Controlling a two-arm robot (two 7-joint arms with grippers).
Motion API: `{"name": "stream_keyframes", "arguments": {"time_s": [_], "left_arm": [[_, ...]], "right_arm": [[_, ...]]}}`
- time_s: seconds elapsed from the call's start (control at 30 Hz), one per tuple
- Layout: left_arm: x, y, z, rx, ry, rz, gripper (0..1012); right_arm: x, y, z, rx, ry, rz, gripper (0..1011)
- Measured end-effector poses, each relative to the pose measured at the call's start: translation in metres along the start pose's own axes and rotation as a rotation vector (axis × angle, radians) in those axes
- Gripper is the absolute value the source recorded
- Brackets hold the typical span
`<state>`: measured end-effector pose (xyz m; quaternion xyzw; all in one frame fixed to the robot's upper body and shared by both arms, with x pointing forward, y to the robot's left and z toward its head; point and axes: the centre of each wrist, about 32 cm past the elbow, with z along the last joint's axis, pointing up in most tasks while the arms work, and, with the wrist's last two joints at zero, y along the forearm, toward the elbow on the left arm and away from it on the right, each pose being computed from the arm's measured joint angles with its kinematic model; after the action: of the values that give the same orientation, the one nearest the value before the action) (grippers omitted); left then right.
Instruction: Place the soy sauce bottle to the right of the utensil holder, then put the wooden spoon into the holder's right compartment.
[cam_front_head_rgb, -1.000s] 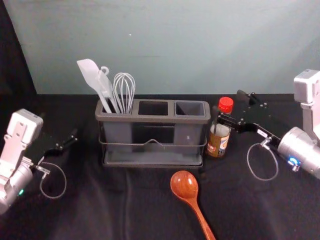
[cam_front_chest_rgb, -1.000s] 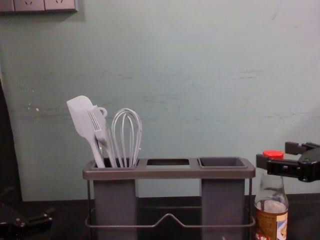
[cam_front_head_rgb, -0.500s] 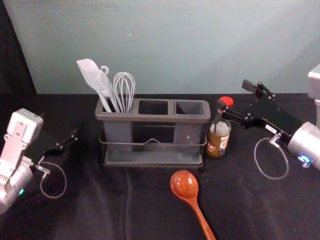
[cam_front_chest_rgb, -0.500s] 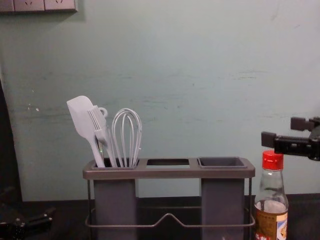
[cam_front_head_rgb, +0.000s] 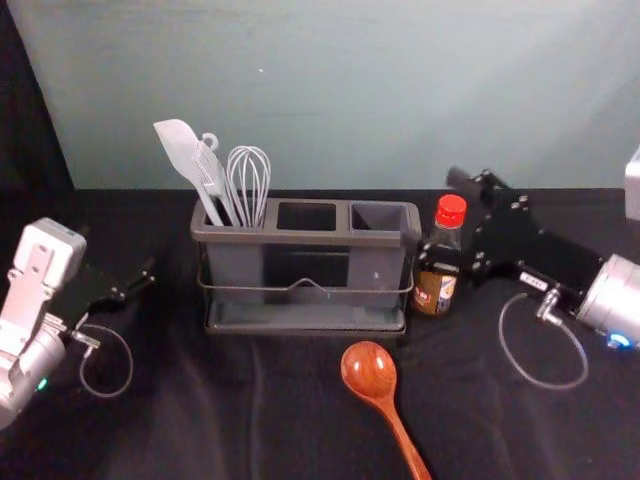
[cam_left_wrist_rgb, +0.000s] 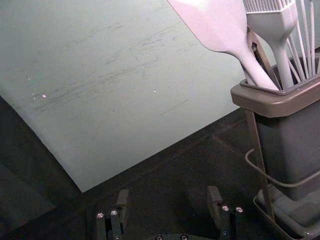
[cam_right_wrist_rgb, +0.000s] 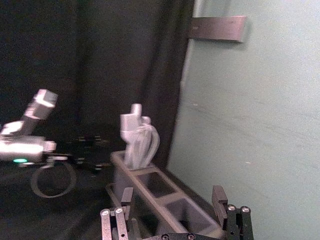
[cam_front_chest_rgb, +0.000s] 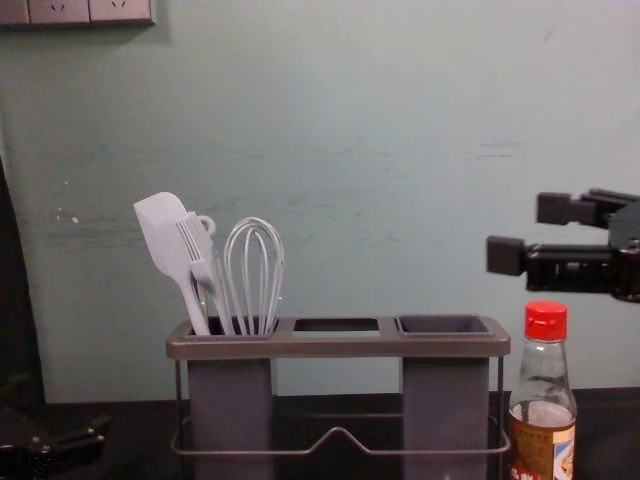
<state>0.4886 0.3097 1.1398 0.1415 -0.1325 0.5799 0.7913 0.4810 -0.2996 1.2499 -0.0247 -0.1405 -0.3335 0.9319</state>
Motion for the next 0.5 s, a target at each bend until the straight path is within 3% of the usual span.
{"name": "stream_keyframes", "arguments": {"time_s": [0.13,0.2,0.37,0.43,0.5], "left_arm": [[0.0,0.0,0.0,0.0,0.0,0.0,1011],[0.0,0.0,0.0,0.0,0.0,0.0,1011],[0.0,0.0,0.0,0.0,0.0,0.0,1011],[0.0,0.0,0.0,0.0,0.0,0.0,1012],[0.0,0.0,0.0,0.0,0.0,0.0,1011]], "right_arm": [[-0.008,0.003,0.007,-0.02,0.017,0.059,1000],[-0.016,0.006,0.013,-0.058,0.035,0.086,1000],[-0.033,0.016,0.031,-0.203,0.086,0.103,1000],[-0.042,0.026,0.043,-0.31,0.124,0.119,1000],[-0.046,0.03,0.046,-0.353,0.144,0.131,1000]]}}
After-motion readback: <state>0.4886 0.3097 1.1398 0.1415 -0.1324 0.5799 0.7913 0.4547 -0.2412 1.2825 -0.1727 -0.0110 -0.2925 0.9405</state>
